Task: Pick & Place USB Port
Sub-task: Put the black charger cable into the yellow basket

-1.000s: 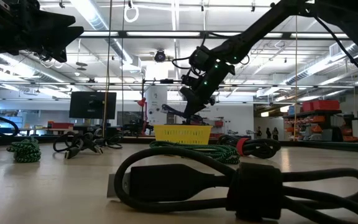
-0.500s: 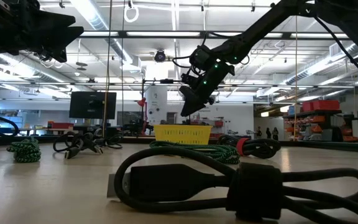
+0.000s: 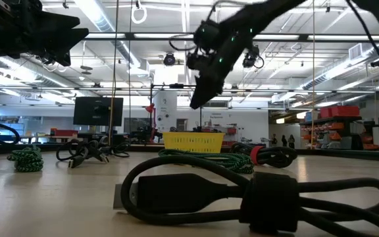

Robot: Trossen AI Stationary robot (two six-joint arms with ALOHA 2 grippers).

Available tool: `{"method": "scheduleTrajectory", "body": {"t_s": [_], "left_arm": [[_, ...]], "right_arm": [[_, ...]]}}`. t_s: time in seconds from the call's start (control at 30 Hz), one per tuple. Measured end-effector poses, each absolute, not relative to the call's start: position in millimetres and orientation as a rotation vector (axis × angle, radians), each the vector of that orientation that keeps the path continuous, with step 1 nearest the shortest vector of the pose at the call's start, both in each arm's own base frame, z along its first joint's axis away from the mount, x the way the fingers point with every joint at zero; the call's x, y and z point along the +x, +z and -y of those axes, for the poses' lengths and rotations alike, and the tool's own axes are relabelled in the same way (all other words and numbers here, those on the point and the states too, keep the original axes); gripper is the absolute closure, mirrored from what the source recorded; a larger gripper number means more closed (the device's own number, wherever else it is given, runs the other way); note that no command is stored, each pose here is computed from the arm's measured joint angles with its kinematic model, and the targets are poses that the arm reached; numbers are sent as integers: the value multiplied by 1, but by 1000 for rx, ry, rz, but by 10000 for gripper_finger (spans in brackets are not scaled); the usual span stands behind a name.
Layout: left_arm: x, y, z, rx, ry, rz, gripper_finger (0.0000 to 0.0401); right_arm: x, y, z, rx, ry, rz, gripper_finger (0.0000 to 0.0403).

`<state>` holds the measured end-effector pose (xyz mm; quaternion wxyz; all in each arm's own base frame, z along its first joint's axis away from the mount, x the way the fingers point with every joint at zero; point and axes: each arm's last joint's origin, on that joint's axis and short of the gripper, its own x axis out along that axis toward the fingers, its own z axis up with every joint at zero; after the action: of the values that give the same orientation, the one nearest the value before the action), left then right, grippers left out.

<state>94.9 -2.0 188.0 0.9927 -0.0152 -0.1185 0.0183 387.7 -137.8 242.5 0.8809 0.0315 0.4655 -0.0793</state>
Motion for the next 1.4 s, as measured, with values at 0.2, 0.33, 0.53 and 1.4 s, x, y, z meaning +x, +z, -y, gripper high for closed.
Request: {"method": "scheduleTrajectory", "body": {"t_s": [0.2,0.33,0.53,1.4], "left_arm": [[95,188,2,-31,36,237,240],[95,188,2,-34,32,236,240],[95,188,2,-56,30,236,240],[95,188,2,-55,30,235,240]], "right_arm": [[382,229,62,17,-96,-1211,288],[375,212,38,-151,-201,-1302,289],[366,199,40,-205,-321,-1353,289],[336,134,77,-204,-316,-1349,184]]}}
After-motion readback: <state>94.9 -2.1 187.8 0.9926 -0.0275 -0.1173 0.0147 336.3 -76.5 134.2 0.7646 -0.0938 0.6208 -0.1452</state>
